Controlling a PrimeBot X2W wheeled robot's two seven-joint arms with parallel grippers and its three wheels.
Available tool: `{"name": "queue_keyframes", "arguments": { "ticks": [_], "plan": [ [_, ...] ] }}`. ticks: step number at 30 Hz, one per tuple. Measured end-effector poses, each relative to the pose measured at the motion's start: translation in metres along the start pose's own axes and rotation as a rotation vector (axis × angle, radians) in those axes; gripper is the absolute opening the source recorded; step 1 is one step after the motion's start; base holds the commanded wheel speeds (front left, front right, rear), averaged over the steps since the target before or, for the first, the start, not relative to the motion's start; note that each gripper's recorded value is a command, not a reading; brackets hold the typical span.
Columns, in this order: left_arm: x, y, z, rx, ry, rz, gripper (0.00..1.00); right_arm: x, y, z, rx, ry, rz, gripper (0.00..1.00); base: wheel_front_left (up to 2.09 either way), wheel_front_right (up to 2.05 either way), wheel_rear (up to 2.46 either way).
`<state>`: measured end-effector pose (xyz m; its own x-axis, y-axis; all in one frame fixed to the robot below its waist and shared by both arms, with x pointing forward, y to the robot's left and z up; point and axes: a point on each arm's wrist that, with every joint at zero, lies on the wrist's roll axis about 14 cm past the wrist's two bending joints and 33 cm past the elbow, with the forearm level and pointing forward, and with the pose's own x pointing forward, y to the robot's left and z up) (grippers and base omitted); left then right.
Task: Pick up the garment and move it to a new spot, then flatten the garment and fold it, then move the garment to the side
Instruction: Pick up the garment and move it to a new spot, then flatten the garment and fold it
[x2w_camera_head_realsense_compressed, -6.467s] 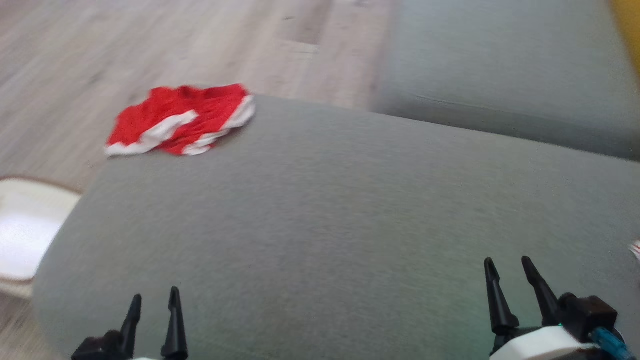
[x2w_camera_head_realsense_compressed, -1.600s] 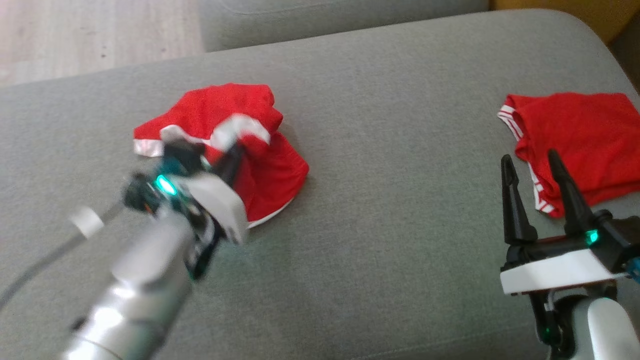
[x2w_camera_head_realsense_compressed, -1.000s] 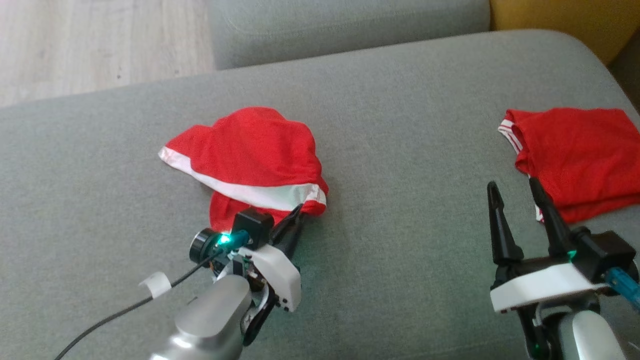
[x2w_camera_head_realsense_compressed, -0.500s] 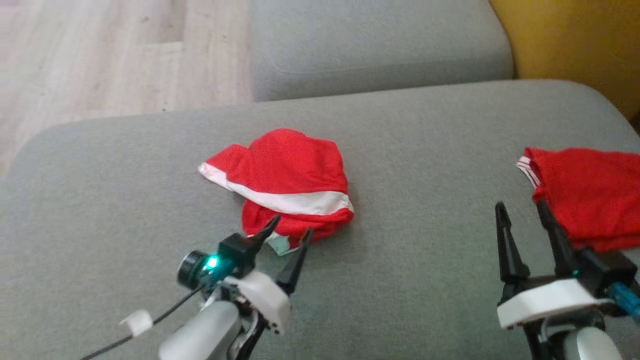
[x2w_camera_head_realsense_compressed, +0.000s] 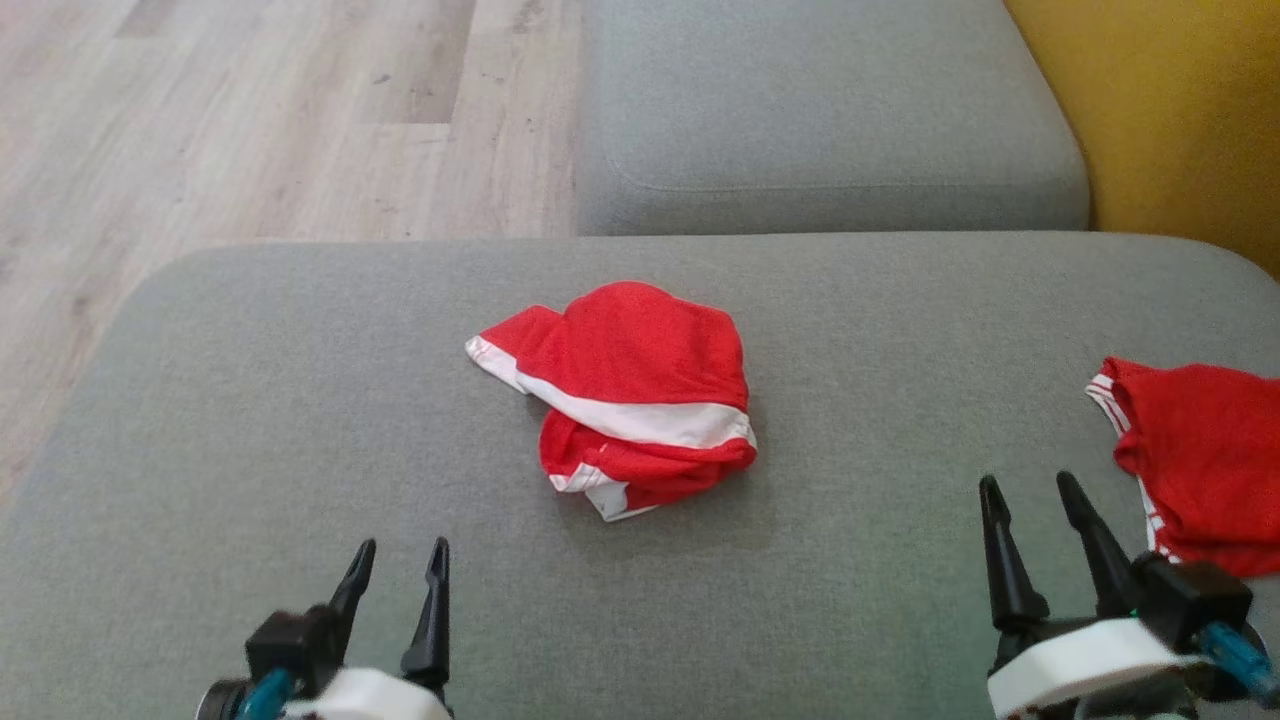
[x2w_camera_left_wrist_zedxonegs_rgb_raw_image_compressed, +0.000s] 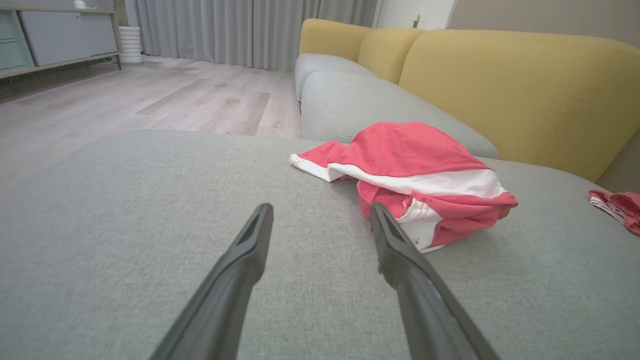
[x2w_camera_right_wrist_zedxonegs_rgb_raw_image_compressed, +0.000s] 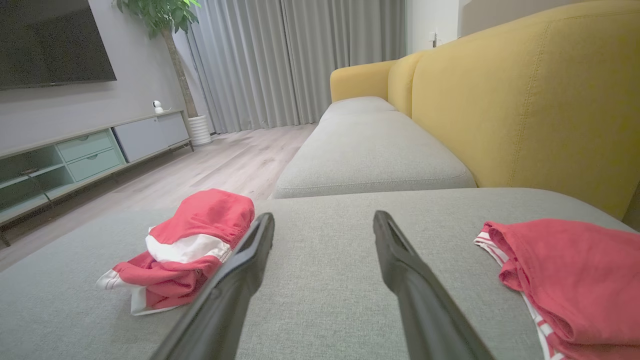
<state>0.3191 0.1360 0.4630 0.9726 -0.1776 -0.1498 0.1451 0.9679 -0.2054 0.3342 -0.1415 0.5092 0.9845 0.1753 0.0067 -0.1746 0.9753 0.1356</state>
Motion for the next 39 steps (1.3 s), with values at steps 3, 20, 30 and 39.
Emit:
{"name": "queue_keyframes", "arguments": {
  "ticks": [3, 20, 30, 39],
  "plan": [
    [-0.013, 0.005, 0.002, -0.028, -0.021, 0.034, 1.00, -0.003, 0.004, -0.006, 0.005, 0.017, 0.011, 1.00, 0.00, 0.00, 0.00],
    [-0.034, 0.011, -0.001, -0.054, -0.022, 0.082, 1.00, -0.017, 0.006, -0.039, 0.023, 0.091, 0.011, 1.00, 0.00, 0.00, 0.00],
    [-0.035, 0.013, 0.000, -0.059, -0.023, 0.098, 1.00, -0.015, 0.006, -0.048, 0.021, 0.118, 0.013, 1.00, 0.00, 0.00, 0.00],
    [-0.039, 0.022, -0.003, -0.070, -0.016, 0.135, 1.00, 0.010, 0.019, -0.037, -0.016, 0.094, 0.068, 1.00, 0.00, 0.00, 0.00]
  ]
}}
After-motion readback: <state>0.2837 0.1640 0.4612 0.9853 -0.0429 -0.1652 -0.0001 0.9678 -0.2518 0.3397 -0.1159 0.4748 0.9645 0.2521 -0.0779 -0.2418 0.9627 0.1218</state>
